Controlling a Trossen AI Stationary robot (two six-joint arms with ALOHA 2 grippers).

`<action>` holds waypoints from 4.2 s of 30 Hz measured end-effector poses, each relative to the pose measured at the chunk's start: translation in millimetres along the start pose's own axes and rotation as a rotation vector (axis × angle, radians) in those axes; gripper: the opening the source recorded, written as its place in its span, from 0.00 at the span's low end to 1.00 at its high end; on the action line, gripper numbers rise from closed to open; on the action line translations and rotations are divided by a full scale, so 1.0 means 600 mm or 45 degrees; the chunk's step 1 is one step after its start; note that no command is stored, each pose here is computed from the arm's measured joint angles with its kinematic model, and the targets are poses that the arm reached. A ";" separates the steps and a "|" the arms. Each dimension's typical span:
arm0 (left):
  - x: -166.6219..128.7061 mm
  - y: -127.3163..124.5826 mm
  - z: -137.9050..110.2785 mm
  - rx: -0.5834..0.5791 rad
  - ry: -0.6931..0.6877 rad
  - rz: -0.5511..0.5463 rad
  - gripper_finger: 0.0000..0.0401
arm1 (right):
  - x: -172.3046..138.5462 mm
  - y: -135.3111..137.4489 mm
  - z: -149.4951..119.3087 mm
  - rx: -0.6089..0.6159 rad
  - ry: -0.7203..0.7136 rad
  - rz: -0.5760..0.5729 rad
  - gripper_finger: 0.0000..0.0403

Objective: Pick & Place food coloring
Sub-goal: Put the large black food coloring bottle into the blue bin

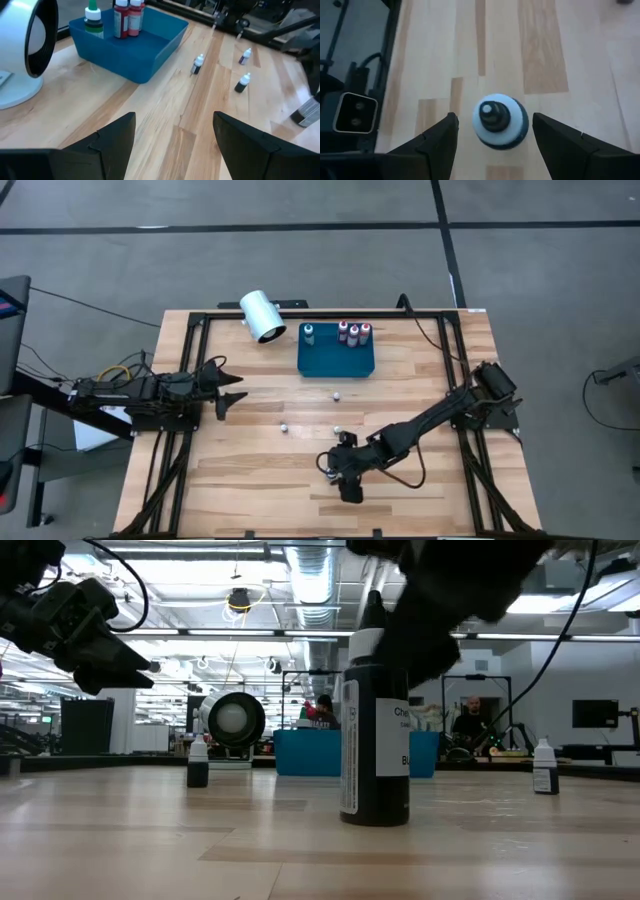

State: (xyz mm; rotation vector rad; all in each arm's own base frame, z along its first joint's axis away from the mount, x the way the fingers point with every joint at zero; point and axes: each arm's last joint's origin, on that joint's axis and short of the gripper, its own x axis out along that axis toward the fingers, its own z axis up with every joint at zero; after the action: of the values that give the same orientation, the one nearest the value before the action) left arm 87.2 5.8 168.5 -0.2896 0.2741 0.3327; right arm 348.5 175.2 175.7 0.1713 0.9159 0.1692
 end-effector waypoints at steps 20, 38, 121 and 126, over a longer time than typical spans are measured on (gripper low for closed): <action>0.000 0.000 0.000 0.003 0.002 0.002 0.64 | 0.003 -0.020 0.014 0.039 -0.045 -0.012 0.50; 0.000 0.000 0.000 0.014 0.003 0.004 0.64 | -0.005 -0.029 0.029 0.033 -0.003 -0.014 0.28; 0.000 0.000 0.001 -0.007 -0.008 0.010 0.64 | -0.155 -0.533 0.135 0.224 -0.311 -0.881 0.28; 0.000 0.000 0.000 0.000 -0.005 0.012 0.64 | -0.133 -0.550 0.130 0.239 -0.323 -0.886 0.29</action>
State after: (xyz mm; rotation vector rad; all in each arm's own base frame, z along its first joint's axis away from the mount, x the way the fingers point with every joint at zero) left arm 87.1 6.1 168.6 -0.2878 0.2717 0.3421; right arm 387.0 -169.0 211.6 0.0377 0.6922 -0.5736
